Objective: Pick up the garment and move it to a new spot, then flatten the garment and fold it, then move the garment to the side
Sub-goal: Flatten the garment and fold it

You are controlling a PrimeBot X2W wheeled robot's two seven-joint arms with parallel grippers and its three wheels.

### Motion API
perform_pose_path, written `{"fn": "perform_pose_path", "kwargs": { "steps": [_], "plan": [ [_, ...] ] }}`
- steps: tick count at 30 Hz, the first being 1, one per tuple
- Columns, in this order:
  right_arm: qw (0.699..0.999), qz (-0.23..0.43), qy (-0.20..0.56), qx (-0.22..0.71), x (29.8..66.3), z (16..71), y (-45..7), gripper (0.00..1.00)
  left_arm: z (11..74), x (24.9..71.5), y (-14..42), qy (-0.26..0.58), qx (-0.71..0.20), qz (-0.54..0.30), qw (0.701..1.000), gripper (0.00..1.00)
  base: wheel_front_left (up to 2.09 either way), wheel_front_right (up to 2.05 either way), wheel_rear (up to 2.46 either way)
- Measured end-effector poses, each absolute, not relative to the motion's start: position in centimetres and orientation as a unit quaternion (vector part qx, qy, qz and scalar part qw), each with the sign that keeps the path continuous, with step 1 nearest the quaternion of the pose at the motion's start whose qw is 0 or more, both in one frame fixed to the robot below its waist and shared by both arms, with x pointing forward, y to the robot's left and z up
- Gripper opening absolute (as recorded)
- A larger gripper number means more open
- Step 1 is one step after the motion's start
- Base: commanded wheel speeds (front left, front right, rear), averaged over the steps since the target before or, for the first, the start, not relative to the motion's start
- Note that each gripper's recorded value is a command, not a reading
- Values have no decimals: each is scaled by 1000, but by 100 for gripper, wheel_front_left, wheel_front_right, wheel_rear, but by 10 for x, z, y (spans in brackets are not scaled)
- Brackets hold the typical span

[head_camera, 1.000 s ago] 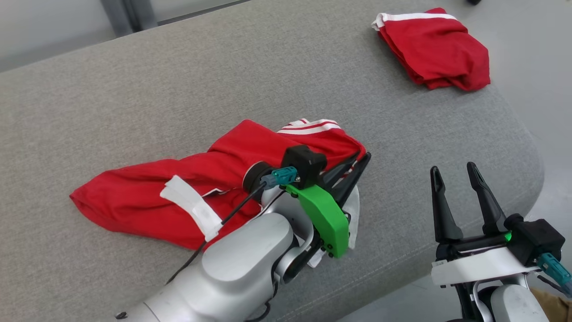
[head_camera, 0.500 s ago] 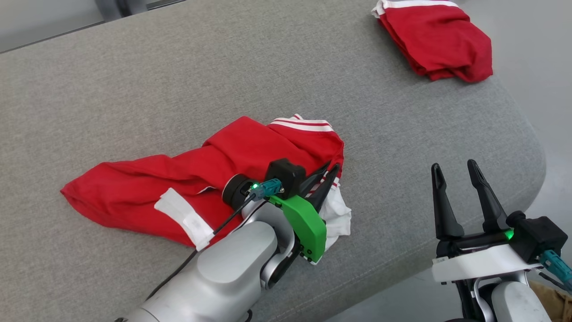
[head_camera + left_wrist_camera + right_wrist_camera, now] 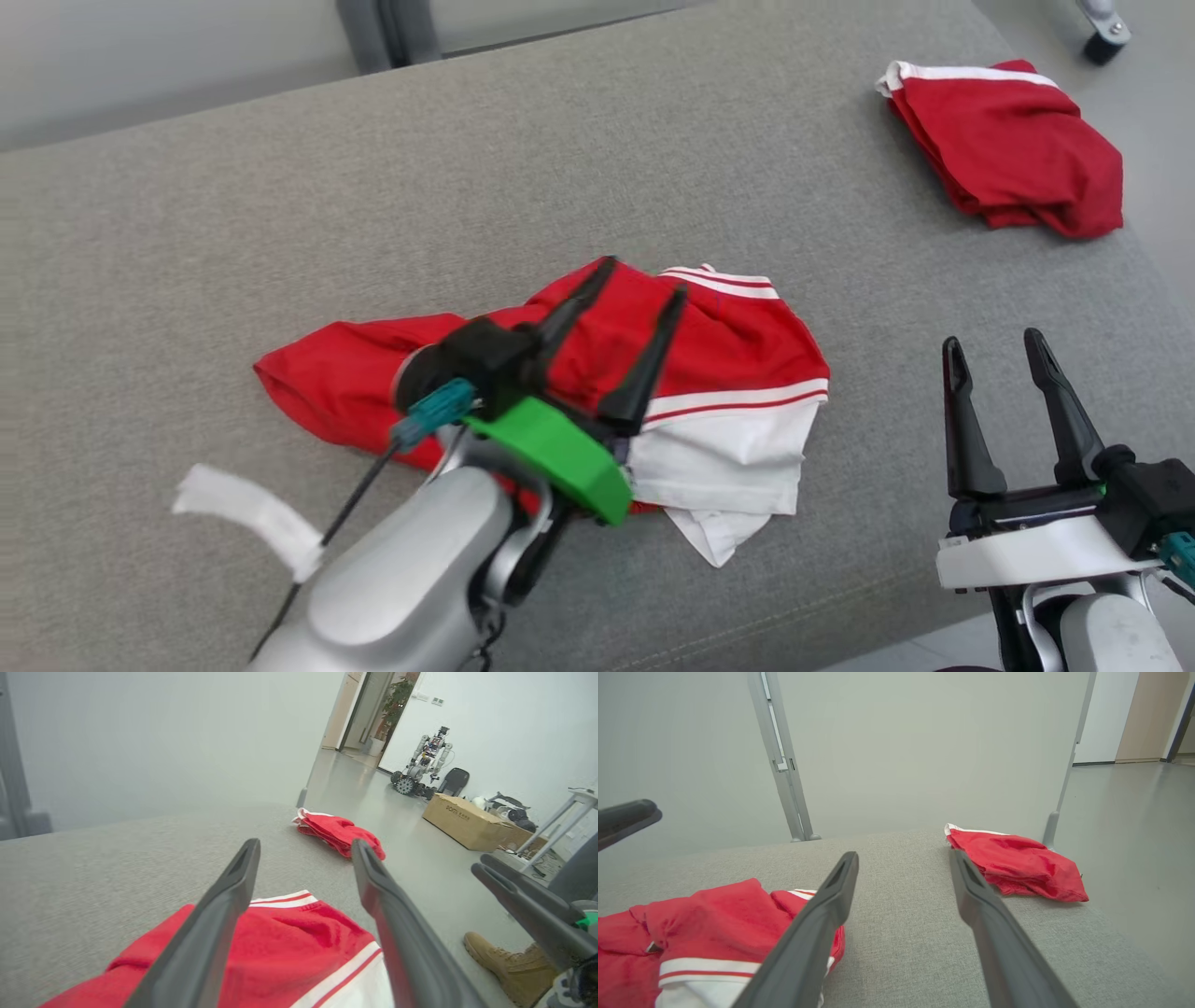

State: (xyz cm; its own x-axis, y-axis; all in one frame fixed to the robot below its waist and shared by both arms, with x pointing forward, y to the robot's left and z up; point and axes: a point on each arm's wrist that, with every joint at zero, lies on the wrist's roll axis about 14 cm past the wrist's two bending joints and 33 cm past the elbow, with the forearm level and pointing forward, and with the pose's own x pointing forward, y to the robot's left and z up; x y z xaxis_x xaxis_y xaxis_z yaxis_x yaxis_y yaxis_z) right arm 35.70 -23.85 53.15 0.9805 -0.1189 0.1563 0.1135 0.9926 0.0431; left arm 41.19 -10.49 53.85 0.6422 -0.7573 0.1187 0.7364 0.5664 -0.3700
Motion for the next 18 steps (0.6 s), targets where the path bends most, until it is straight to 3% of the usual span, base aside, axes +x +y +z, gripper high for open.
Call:
{"fn": "perform_pose_path", "kwargs": {
  "steps": [4,10,18],
  "plan": [
    [995,-42,-92,14,357,539,-229,100,536,418,-38,3,-175,-335,926,100,0,0,0],
    [996,-25,-88,8,356,536,-219,100,515,405,39,7,-139,-239,961,100,0,0,0],
    [997,7,-78,3,355,529,-200,100,485,366,130,24,-116,-124,985,100,0,0,0]
  ]
}}
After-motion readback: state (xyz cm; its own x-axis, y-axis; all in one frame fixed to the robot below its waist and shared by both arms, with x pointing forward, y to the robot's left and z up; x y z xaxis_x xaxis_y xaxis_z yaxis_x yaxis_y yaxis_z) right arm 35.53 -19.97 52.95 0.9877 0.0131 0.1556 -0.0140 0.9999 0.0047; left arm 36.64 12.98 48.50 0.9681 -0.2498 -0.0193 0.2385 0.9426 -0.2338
